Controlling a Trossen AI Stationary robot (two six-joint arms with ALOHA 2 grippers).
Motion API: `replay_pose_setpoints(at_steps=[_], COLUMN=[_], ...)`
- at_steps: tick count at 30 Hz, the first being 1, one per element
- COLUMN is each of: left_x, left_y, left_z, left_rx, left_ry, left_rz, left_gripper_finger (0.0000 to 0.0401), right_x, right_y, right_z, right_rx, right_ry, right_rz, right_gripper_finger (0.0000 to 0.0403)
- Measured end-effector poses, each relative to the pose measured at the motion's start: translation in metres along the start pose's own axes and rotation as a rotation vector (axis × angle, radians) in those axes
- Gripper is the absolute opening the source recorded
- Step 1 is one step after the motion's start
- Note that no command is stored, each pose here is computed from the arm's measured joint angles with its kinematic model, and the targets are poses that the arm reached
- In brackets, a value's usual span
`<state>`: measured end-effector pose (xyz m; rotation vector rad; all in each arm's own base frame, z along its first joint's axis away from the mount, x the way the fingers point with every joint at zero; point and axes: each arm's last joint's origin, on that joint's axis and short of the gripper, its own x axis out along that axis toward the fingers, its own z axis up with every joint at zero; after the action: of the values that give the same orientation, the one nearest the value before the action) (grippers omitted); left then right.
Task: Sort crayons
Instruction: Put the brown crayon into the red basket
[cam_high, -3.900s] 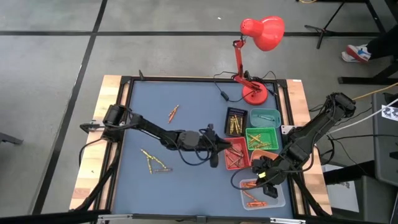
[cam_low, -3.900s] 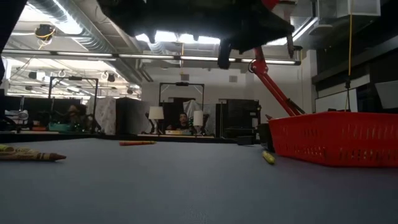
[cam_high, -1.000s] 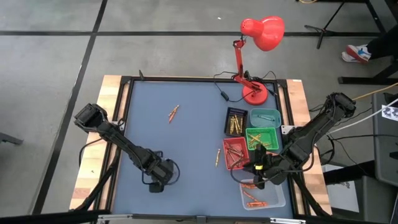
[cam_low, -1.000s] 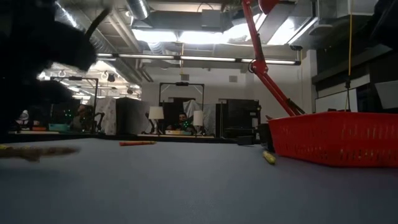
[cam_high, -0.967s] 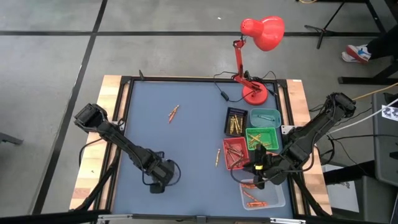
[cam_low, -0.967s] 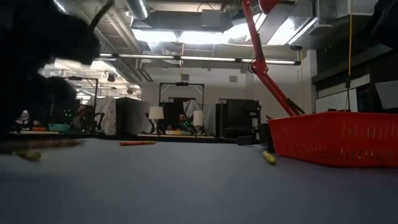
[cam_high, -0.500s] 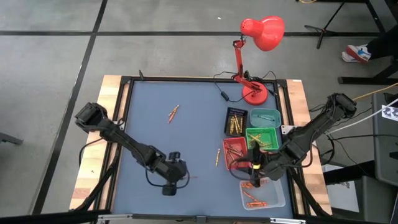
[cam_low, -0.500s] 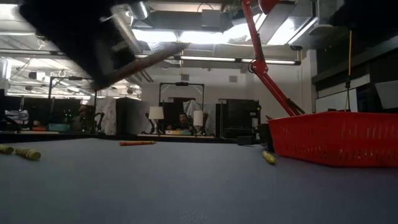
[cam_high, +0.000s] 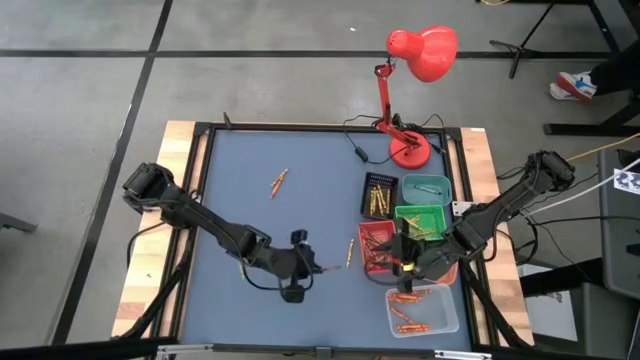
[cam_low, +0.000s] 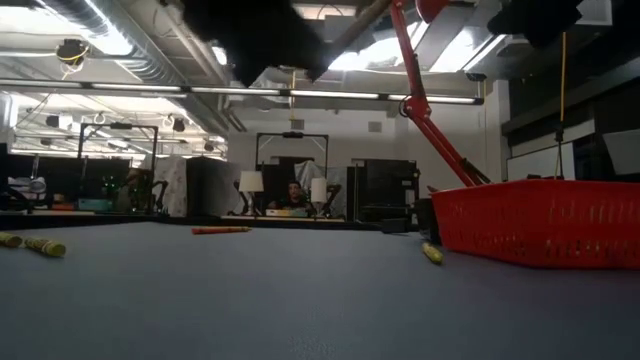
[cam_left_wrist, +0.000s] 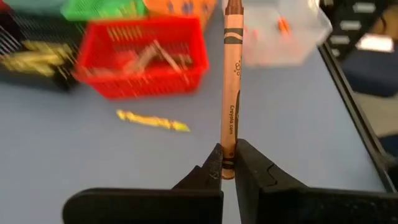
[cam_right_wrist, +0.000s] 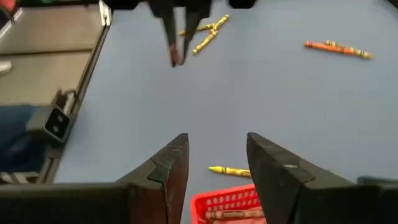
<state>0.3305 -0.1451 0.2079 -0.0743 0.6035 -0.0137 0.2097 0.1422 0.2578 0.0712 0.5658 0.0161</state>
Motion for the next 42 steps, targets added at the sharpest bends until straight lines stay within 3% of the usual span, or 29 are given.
replay_pose_setpoints(at_steps=[10,17,26,32,36,42], left_x=[0.003,0.001,0.002,0.003,0.003,0.003], left_y=[0.015,0.024,0.035,0.039,0.039,0.039], left_z=[0.03,0.047,0.054,0.055,0.054,0.054], left_rx=[0.035,0.075,0.071,0.07,0.073,0.076], left_ry=[-0.25,-0.398,-0.443,-0.438,-0.429,-0.422], left_rz=[0.044,0.061,0.087,0.097,0.097,0.098], left_gripper_finger=[0.0001,0.0004,0.0006,0.0007,0.0007,0.0008], right_x=[-0.001,0.004,0.013,0.024,0.03,0.031], right_y=[0.004,-0.007,-0.022,-0.023,-0.022,-0.023], right_z=[0.013,0.035,0.054,0.054,0.051,0.051], right_rx=[-0.131,-0.098,-0.108,-0.134,-0.138,-0.134], right_ry=[-0.137,-0.287,-0.374,-0.386,-0.367,-0.365], right_rz=[-0.001,-0.031,0.117,0.115,0.098,0.063], right_gripper_finger=[0.0159,0.0159,0.0159,0.0157,0.0135,0.006])
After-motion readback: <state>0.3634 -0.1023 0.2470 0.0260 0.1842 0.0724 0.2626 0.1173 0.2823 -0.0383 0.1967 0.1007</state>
